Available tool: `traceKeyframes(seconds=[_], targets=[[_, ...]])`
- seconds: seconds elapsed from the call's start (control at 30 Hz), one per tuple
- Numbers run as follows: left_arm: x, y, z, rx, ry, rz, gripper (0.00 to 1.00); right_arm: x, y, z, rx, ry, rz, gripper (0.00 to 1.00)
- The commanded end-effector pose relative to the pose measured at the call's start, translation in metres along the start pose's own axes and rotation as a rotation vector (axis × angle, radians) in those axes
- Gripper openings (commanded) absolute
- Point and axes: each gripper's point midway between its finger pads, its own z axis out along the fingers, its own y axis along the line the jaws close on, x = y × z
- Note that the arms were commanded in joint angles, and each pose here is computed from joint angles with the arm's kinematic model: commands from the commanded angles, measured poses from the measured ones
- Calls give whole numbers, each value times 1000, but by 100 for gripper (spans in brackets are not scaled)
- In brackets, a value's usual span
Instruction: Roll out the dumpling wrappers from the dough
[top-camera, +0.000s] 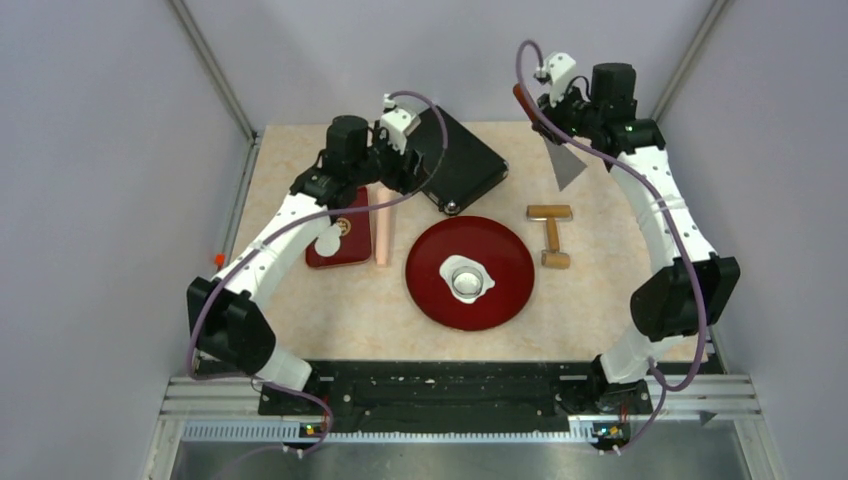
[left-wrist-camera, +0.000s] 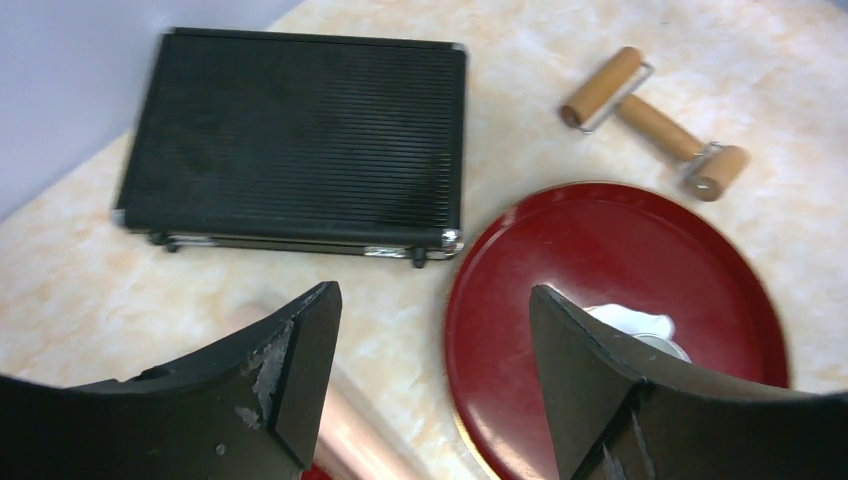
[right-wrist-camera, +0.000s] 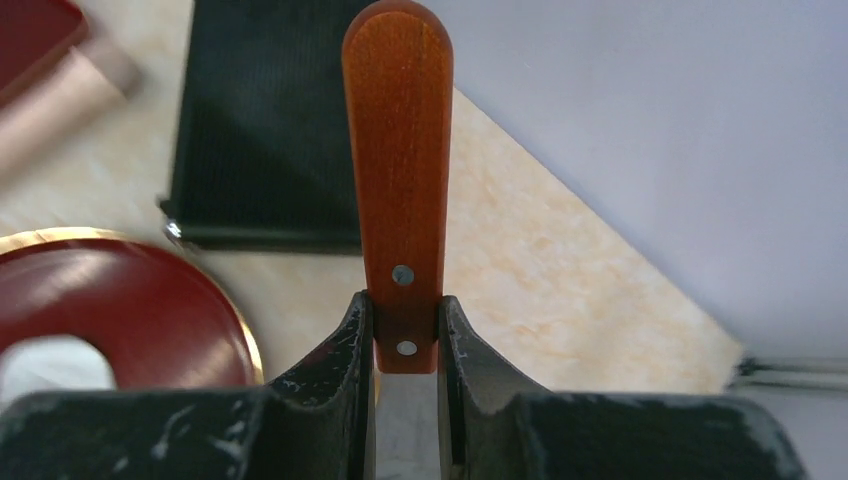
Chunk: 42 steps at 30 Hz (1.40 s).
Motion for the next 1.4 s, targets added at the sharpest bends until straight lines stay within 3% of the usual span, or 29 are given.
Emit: traceKeyframes(seconds=[0.0, 0.13, 0.23, 0.6, 0.9, 0.97, 1.03, 1.07, 1.13, 1.17, 1.3, 1.37], targets=[[3, -42, 11, 184, 68, -150, 74, -43, 9, 2, 28, -220, 516, 0], [2, -69, 17, 286, 98, -221, 76, -31, 34, 12, -41, -221, 846, 0], [4, -85, 22, 314, 123, -221, 77, -26, 47, 19, -86, -208, 1004, 0], [38, -136, 54, 402, 252, -218, 78, -20, 99, 33, -176, -177, 1104, 0], [61, -143, 67, 410, 300, -216, 72, -28, 115, 28, -242, -170, 1127, 0], [63, -146, 69, 420, 306, -218, 66, -31, 118, 25, -260, -170, 1137, 0], [66, -147, 70, 424, 313, -219, 53, -33, 119, 24, -270, -173, 1135, 0], [67, -148, 71, 424, 316, -219, 40, -33, 121, 23, -274, -171, 1135, 0], [68, -147, 72, 423, 318, -218, 5, -34, 123, 22, -285, -170, 1138, 0], [68, -147, 73, 420, 320, -218, 0, -33, 125, 22, -291, -169, 1140, 0], [68, -145, 66, 442, 319, -147, 0, -41, 130, 13, -354, -204, 1041, 0], [65, -142, 52, 469, 303, -69, 0, -48, 136, 2, -424, -229, 838, 31]])
